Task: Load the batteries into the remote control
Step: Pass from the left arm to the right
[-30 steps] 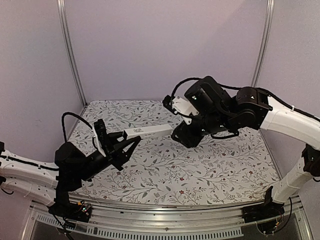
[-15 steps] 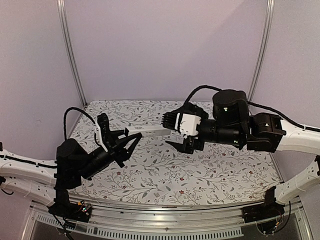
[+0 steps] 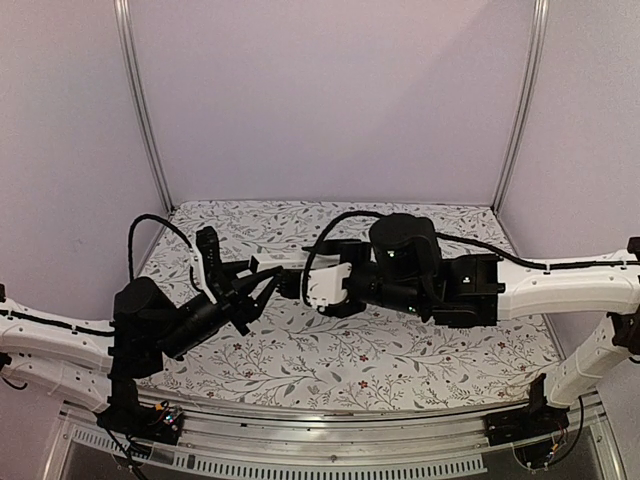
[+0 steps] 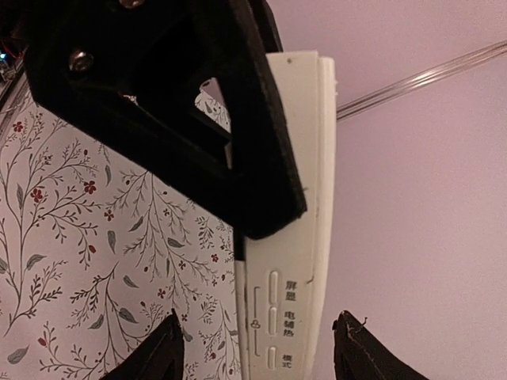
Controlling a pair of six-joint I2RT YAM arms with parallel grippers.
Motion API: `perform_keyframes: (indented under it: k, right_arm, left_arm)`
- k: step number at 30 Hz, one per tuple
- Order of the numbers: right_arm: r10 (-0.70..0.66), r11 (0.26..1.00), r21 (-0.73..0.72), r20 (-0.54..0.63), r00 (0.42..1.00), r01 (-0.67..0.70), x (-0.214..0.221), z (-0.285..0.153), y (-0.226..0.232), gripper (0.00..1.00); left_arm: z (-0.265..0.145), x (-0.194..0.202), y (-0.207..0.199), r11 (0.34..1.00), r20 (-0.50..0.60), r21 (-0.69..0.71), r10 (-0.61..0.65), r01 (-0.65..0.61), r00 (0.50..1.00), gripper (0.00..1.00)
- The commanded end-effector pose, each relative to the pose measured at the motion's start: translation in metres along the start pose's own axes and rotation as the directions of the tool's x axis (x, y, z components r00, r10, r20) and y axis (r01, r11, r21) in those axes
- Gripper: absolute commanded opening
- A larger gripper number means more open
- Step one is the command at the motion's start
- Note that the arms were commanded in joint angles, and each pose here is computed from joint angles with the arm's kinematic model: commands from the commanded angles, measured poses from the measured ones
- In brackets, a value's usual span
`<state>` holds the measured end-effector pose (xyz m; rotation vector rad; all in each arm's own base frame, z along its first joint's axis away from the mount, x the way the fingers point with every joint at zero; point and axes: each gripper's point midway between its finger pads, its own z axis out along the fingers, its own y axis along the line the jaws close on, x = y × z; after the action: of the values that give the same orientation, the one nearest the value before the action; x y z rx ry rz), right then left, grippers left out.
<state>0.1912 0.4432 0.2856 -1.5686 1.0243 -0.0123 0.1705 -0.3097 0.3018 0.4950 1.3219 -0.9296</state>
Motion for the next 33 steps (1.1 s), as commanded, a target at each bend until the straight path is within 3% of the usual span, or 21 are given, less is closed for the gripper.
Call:
perform_keyframes:
  k: [1, 4, 8, 16, 25, 26, 30, 33]
  right_arm:
    - [-0.035, 0.995, 0.091, -0.046, 0.998, 0.039, 0.010, 0.007, -0.008, 0.61]
    - [-0.043, 0.993, 0.109, -0.068, 0.997, 0.050, 0.016, 0.008, -0.008, 0.57]
    - [-0.048, 0.989, 0.137, -0.080, 0.996, 0.059, 0.018, 0.007, -0.012, 0.40]
    - [-0.051, 0.980, 0.187, -0.089, 0.995, 0.067, 0.019, 0.007, -0.021, 0.24]
    - [0.007, 0.978, 0.209, -0.077, 0.997, 0.009, 0.016, 0.005, -0.028, 0.17]
    - [0.013, 0.978, 0.209, -0.076, 0.997, 0.004, 0.016, 0.005, -0.028, 0.16]
    - [0.041, 0.978, 0.206, -0.052, 0.998, -0.029, 0.013, 0.004, -0.029, 0.10]
    - [0.066, 0.978, 0.203, -0.040, 0.997, -0.056, 0.012, 0.002, -0.029, 0.08]
  left_arm:
    - [0.003, -0.017, -0.002, 1.000, 0.041, -0.003, -0.021, 0.022, 0.999, 0.00]
    - [0.003, -0.018, -0.002, 1.000, 0.043, -0.002, -0.020, 0.021, 0.999, 0.00]
    - [0.004, -0.017, -0.002, 1.000, 0.041, -0.001, -0.021, 0.021, 0.999, 0.00]
    - [0.003, -0.015, -0.002, 1.000, 0.040, 0.000, -0.027, 0.027, 0.999, 0.00]
    - [0.002, -0.016, 0.001, 1.000, 0.043, -0.016, -0.025, 0.025, 0.999, 0.00]
    - [0.002, -0.015, 0.002, 0.999, 0.042, -0.021, -0.024, 0.025, 0.999, 0.03]
    - [0.000, -0.018, 0.006, 0.999, 0.065, -0.037, -0.007, 0.010, 0.998, 0.51]
    - [-0.002, -0.024, 0.003, 0.999, 0.081, -0.025, 0.024, -0.022, 0.996, 0.75]
